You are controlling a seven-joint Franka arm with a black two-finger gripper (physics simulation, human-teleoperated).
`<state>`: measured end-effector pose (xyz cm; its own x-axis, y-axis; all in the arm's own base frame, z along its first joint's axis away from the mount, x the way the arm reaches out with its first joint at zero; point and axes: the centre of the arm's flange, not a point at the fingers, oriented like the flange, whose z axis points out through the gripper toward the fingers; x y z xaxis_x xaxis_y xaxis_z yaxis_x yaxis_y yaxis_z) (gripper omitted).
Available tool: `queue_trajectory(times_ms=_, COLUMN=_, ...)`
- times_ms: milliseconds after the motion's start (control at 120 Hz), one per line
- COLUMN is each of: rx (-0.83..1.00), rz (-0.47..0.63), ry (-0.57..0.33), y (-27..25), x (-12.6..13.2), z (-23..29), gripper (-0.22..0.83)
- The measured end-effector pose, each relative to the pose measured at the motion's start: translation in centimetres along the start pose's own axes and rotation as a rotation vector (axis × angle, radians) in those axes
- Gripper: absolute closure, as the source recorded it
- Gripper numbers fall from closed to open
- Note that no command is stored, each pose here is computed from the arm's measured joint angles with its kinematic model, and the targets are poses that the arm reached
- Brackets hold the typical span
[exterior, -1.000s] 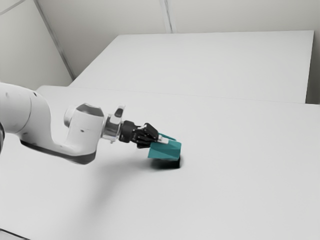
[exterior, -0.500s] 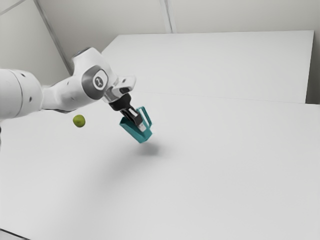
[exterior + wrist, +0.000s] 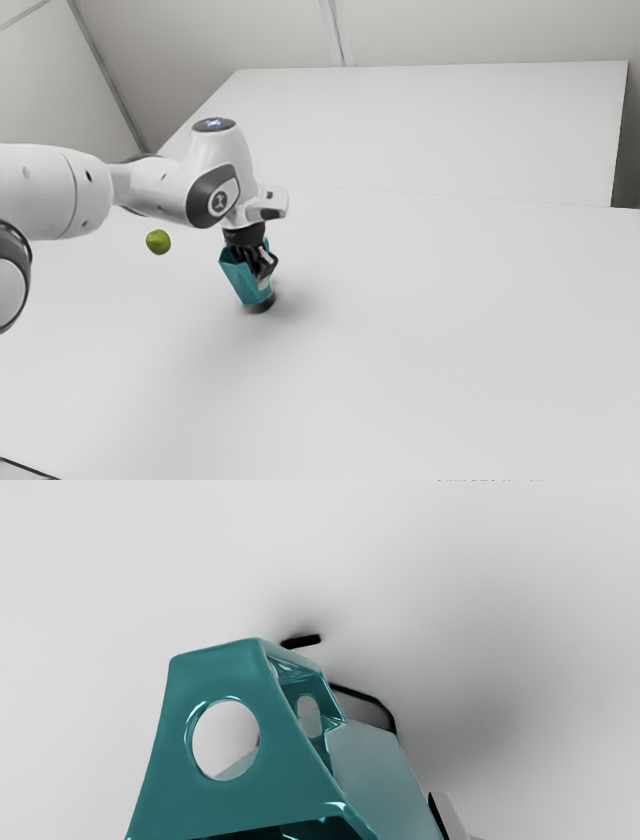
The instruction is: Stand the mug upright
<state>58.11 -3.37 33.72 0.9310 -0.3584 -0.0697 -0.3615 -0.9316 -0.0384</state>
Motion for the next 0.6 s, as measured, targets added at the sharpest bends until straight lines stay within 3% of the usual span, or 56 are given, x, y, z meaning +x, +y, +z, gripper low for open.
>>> queue_trajectory(times_ms=192, rx=-0.006, rz=-0.084, ry=-0.005, y=0.6, x=0.1, z=0.4, gripper=0.34)
queue_trajectory(times_ms=375, rx=-0.003, rz=-0.147, ry=0.018, y=0.6, x=0.1, z=-1.2, gripper=0.15)
queue_trajectory(times_ms=600, rx=0.040, rz=-0.196, ry=0.175, y=0.6, x=0.5, z=-23.3, gripper=0.05)
